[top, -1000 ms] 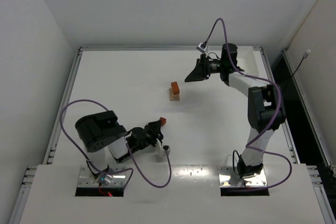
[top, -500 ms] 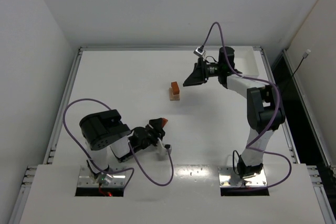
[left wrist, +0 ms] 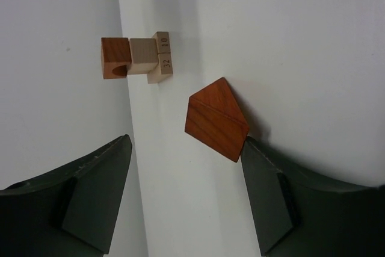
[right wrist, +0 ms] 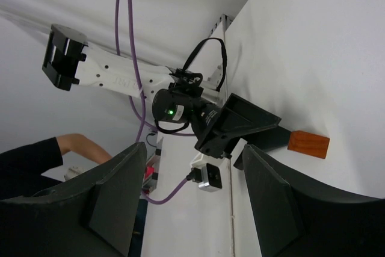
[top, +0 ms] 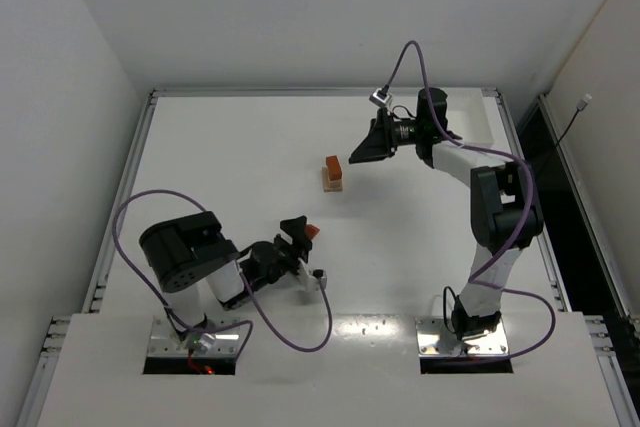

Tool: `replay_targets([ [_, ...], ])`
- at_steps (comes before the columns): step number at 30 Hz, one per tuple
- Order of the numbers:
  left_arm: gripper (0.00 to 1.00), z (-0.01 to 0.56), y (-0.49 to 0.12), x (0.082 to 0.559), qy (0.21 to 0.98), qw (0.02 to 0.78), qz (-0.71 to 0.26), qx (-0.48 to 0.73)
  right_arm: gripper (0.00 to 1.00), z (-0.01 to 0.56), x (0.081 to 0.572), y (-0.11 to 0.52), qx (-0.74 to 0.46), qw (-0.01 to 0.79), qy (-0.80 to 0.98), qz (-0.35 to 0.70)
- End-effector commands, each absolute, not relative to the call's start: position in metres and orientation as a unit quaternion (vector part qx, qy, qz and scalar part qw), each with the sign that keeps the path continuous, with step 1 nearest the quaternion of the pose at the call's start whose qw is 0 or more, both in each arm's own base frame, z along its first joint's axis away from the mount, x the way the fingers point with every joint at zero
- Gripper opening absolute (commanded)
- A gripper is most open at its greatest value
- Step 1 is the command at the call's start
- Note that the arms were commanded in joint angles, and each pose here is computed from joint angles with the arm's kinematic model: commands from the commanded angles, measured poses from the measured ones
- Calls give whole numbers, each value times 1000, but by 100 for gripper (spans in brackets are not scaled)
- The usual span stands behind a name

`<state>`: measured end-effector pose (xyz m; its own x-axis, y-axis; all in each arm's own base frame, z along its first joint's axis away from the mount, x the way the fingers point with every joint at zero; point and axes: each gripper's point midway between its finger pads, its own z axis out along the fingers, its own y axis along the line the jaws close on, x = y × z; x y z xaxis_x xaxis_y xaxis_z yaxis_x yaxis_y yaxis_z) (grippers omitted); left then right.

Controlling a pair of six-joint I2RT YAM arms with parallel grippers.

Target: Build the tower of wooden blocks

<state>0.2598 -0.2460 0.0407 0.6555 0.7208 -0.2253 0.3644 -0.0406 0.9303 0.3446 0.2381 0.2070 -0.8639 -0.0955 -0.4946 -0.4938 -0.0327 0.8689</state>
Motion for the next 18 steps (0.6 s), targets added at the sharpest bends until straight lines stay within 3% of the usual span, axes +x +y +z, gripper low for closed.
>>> replay_targets([
  [1,70,134,-258,260,357,718,139,581,62,226,333,234,-285,140,644,696],
  [11,74,142,-270,254,448,670,34,591,62,229,337,235,-286,140,644,696],
  [18,76,141,-264,249,478,656,14,584,62,228,339,235,-286,140,644,696],
])
